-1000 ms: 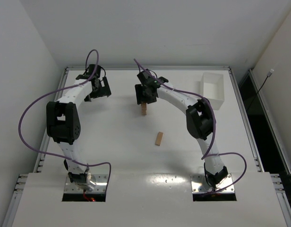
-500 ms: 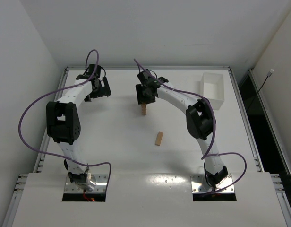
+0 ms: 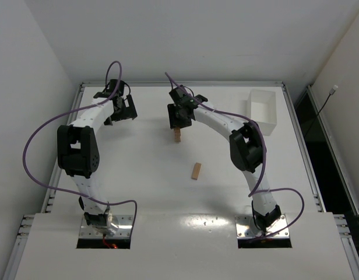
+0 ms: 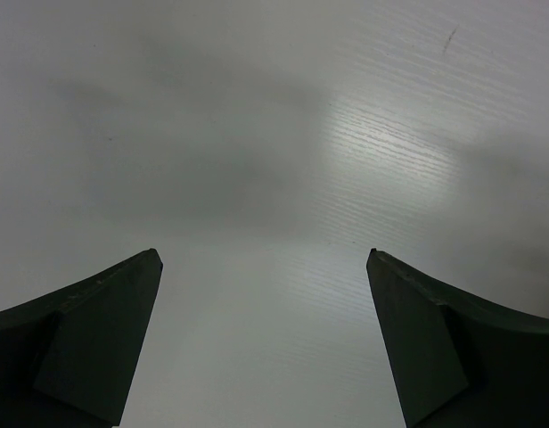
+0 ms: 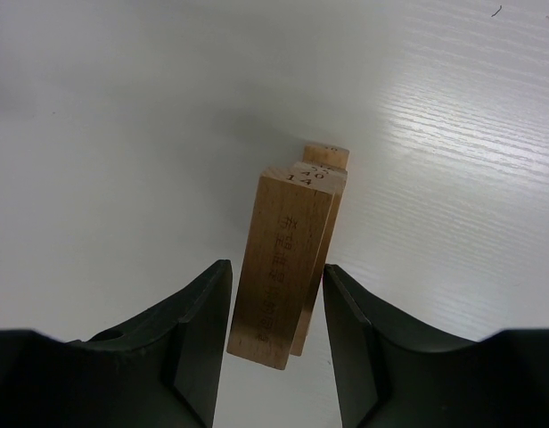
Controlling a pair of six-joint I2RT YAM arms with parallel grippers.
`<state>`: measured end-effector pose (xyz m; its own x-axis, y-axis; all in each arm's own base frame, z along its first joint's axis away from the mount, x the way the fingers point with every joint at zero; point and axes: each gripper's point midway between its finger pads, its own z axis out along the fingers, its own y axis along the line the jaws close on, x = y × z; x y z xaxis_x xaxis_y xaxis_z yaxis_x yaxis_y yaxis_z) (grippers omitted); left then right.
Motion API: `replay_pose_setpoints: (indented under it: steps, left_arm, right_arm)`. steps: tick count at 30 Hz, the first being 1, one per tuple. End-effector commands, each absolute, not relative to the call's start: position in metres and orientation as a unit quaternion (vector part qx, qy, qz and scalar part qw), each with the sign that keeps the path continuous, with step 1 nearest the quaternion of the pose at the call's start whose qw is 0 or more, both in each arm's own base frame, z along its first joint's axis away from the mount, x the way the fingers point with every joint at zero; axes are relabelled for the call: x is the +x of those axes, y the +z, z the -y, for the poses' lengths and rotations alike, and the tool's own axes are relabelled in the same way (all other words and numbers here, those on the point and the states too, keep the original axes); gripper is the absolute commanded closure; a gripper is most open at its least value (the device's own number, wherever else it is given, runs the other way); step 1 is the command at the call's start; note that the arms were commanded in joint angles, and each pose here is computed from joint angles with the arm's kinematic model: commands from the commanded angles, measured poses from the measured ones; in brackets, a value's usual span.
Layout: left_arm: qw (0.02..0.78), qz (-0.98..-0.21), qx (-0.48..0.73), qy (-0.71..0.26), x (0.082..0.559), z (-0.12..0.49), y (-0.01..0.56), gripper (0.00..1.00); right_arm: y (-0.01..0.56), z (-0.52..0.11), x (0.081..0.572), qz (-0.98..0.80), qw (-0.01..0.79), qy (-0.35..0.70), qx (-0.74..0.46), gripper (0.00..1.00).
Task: Build the wood block tower
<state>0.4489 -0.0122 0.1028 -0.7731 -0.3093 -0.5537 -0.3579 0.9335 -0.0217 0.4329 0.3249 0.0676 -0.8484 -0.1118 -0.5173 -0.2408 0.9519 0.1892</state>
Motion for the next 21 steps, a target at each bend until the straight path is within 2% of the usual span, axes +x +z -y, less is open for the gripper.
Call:
replay_pose_setpoints:
  steps: [1,21]
  left_arm:
    - [0.295,-0.939,-0.173,0.037,0.4553,0.015,0.1092,0.0]
    - [0.29,-0.941,-0.171,0.034,0.4552,0.0166,0.105,0.0]
  right_arm:
    - [0.0661,-0.3266,0.4404,-0.951,0.266,0.134,-0.082,0.58]
    - [0.0642,-0.3188,0.441,-0.953,0.265,0.126,-0.076,0.58]
